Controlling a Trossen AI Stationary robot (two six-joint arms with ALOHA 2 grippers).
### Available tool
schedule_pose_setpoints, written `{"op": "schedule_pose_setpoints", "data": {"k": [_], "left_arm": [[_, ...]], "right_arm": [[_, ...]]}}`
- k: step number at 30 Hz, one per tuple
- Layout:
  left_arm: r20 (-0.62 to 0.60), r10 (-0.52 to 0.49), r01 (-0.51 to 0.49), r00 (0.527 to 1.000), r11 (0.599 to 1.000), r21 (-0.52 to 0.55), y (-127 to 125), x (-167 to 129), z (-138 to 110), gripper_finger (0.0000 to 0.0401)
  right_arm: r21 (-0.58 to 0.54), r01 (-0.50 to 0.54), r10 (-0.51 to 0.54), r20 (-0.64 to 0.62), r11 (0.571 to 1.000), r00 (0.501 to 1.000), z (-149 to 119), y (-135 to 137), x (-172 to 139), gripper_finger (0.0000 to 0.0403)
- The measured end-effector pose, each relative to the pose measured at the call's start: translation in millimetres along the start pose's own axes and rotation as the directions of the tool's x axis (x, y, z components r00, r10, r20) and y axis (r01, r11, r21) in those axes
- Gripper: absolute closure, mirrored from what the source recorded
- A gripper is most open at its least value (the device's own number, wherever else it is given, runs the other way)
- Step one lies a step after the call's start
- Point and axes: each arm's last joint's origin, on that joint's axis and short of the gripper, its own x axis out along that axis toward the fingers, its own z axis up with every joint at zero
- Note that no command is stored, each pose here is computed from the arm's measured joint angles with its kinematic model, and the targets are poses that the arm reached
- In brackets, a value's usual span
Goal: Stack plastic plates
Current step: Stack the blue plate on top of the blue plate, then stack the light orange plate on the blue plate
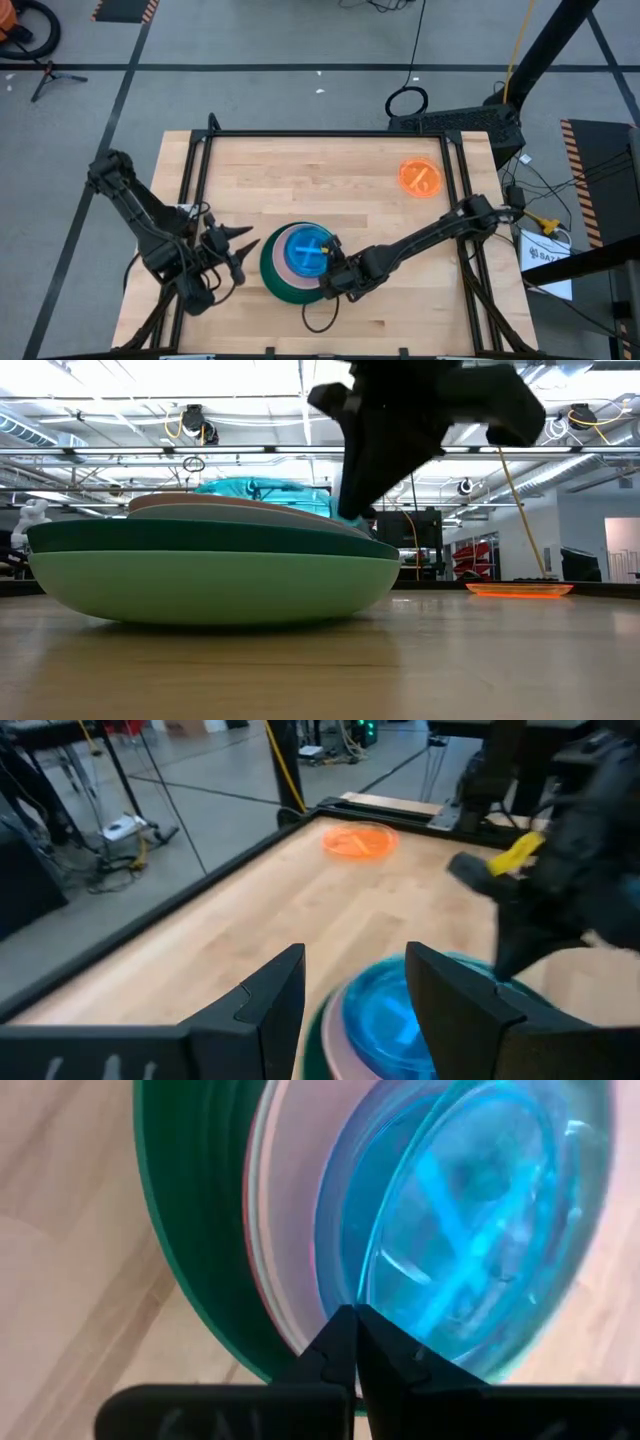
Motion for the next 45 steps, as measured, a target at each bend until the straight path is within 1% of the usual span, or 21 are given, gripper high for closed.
{"op": "schedule_pose_setpoints", "data": {"k": [5,10,17,21,27,34,37,40,45], "left_arm": [[-0.003,-0.024,0.024,1.0,0.998,-0.052,-7.5,-4.9,-8.2,0.0222],[-0.004,-0.032,0.031,0.999,0.996,-0.08,-10.4,-6.5,-11.4,0.0222],[-0.004,-0.03,0.03,1.0,0.995,-0.099,-10.4,-6.0,-11.2,0.0222],[-0.004,-0.03,0.03,1.0,0.993,-0.113,-10.4,-6.0,-11.1,0.0222],[-0.004,-0.029,0.028,1.0,0.997,-0.071,-10.1,-6.0,-11.2,0.0222],[-0.003,-0.018,0.018,1.0,1.0,-0.025,-9.5,-3.6,-10.5,0.0222],[-0.003,-0.01,0.01,1.0,1.0,-0.012,-9.0,-1.8,-9.9,0.0222],[-0.004,-0.001,0.001,1.0,1.0,0.004,-8.5,0.3,-9.2,0.0222],[0.001,0.006,-0.006,1.0,0.999,0.038,-8.1,1.4,-8.8,0.0222]], "right_arm": [[-0.026,-0.005,0.005,-0.021,1.0,1.0,-0.1,3.5,10.3,0.0396],[-0.024,-0.004,0.004,-0.014,1.0,1.0,0.6,3.2,10.8,0.0375],[-0.026,-0.004,0.003,-0.012,1.0,1.0,0.8,3.2,11.2,0.0317],[0.017,-0.003,0.003,-0.012,1.0,1.0,0.7,2.8,9.9,0.0283],[0.073,-0.007,0.01,-0.042,0.997,0.999,4.4,-3.2,-4.5,0.0249],[0.09,-0.004,0.009,-0.064,0.996,0.998,10.7,-18.6,-23.7,0.0238],[0.092,-0.005,0.014,-0.103,0.996,0.995,7.3,-25.6,-26.4,0.0238],[0.108,-0.006,0.027,-0.185,0.994,0.982,-3.0,-34.4,-24.2,0.0238],[0.196,0.011,0.061,-0.359,0.981,0.931,-26.1,-52.1,-22.0,0.0238]]}}
